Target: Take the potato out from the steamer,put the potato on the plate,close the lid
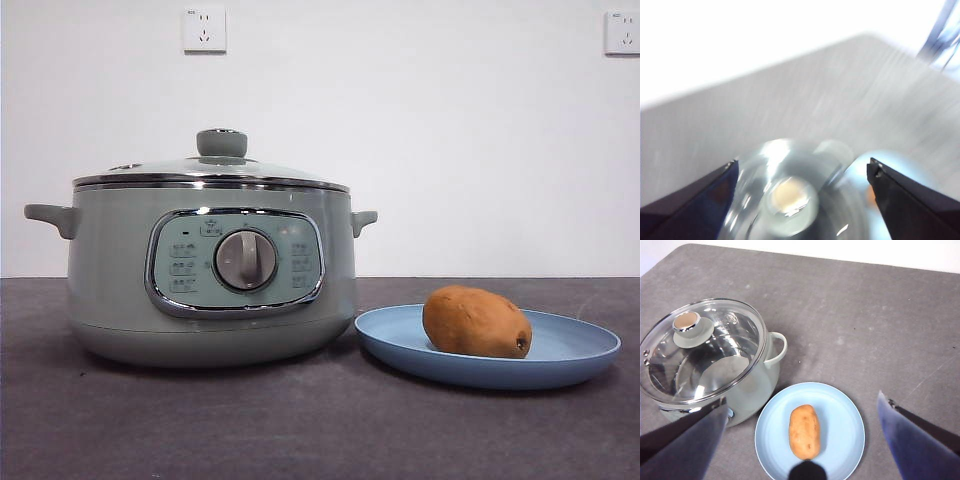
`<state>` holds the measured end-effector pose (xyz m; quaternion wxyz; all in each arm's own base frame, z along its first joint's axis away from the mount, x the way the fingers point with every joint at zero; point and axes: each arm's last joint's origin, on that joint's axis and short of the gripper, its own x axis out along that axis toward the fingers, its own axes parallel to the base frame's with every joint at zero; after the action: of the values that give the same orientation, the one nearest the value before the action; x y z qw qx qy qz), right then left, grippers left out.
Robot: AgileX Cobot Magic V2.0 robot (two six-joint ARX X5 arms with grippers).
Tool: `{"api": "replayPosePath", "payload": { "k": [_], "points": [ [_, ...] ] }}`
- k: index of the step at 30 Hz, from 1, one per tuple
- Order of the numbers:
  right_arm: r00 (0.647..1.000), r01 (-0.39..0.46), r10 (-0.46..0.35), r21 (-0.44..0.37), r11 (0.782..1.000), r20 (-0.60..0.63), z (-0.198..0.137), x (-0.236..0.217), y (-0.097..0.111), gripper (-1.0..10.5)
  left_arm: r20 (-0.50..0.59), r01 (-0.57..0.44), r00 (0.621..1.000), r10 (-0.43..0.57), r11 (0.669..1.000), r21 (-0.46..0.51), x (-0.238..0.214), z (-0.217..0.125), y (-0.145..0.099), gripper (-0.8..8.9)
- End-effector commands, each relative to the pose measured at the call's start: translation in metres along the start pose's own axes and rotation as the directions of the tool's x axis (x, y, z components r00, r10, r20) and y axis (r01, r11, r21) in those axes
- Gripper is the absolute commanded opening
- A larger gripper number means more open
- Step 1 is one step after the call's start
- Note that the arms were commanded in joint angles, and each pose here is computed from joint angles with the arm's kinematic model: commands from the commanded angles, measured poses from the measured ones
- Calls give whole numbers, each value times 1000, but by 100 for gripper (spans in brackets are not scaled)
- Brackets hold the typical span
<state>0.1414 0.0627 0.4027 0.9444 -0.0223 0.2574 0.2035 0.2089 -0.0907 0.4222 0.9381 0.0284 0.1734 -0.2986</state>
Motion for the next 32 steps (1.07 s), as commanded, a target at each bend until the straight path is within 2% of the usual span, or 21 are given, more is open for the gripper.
{"api": "replayPosePath", "payload": {
  "k": [1,5,8,9,11,13,22,32],
  "points": [
    [999,-42,42,6,999,10,0,-2,1,501,116,40,993,-39,999,-2,-51,5,-13,437],
    [991,-135,135,14,991,13,0,-6,4,500,175,37,984,-38,999,12,-100,0,-25,436],
    [987,-160,160,12,987,22,-1,-9,5,491,165,32,986,-33,999,9,-120,-9,-29,426],
    [987,-160,160,11,987,25,-1,-10,5,447,155,32,987,-33,999,6,-123,-11,-30,382],
    [987,-160,160,8,987,24,-2,-12,5,273,127,32,991,-33,999,10,-126,-15,-31,204],
    [987,-160,160,-5,987,20,-2,-13,5,9,94,29,995,-32,999,31,-126,-19,-31,-21],
    [988,-155,155,-14,988,11,-4,-14,5,-1,46,31,998,-33,999,30,-118,-20,-29,-7],
    [988,-154,154,-12,988,13,-3,-14,5,-1,-57,35,998,-35,999,-2,-99,-24,-25,-3]
  ]
}}
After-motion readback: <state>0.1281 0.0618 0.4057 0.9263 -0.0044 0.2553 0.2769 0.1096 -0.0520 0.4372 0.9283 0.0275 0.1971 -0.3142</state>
